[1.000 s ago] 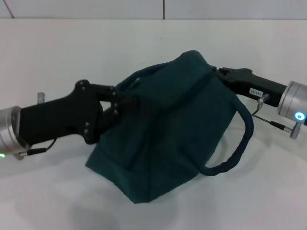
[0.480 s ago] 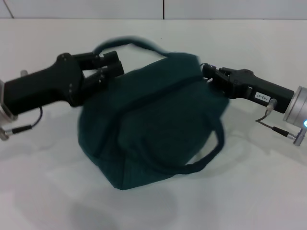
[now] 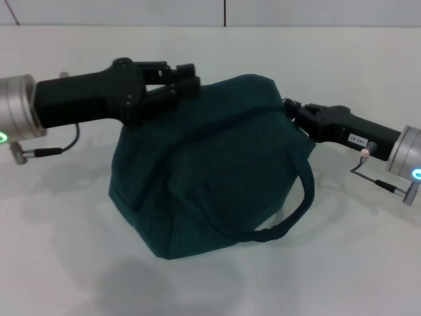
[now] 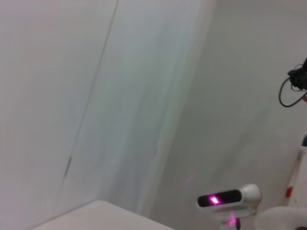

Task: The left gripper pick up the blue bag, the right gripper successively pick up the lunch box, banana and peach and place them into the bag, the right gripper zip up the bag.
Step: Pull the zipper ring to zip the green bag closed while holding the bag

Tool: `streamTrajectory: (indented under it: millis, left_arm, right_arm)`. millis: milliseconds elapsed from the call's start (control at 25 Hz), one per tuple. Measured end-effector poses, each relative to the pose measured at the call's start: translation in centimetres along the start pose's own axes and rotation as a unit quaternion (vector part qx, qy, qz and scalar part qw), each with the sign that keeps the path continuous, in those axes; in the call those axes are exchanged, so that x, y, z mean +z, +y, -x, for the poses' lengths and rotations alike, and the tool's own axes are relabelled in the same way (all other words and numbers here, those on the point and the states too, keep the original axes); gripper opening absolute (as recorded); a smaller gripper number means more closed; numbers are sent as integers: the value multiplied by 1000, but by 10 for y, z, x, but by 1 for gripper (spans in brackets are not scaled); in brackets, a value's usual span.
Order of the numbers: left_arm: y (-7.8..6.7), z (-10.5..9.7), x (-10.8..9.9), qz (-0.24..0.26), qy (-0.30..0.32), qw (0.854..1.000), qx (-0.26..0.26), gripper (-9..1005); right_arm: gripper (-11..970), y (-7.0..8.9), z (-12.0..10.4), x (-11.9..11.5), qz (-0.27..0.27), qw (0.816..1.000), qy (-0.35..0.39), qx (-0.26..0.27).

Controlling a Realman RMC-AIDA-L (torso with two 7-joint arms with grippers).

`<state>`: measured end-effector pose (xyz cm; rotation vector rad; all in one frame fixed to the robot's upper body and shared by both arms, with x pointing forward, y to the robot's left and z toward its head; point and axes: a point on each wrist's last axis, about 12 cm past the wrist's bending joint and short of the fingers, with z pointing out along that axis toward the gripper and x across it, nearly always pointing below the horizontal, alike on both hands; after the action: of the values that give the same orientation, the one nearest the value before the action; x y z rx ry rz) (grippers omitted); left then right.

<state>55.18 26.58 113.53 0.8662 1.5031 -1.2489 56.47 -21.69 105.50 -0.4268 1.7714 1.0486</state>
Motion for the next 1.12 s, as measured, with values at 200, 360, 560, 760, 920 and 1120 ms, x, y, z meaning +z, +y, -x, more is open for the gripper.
streamTrajectory:
  millis: [200, 360, 560, 760, 920, 1120]
  left_arm:
    - [1, 2, 20, -25, 29, 999, -5, 274]
    - [1, 2, 29, -33, 37, 999, -3, 274]
    - [3, 2, 36, -34, 50, 998, -1, 273]
    - [10, 3, 41, -11, 60, 998, -7, 272]
    - [13, 9, 41, 1, 50, 999, -3, 271]
    - [17, 18, 45, 18, 79, 997, -16, 308]
  right_arm:
    - [8, -1, -3, 3, -8, 1000, 15, -5]
    - [8, -3, -3, 4, -18, 1000, 19, -6]
    - [9, -3, -2, 4, -17, 1000, 17, -7]
    - [9, -2, -1, 4, -15, 1000, 15, -8]
    - [9, -2, -1, 4, -13, 1000, 15, -8]
    - [10, -2, 0, 5, -12, 1000, 14, -9]
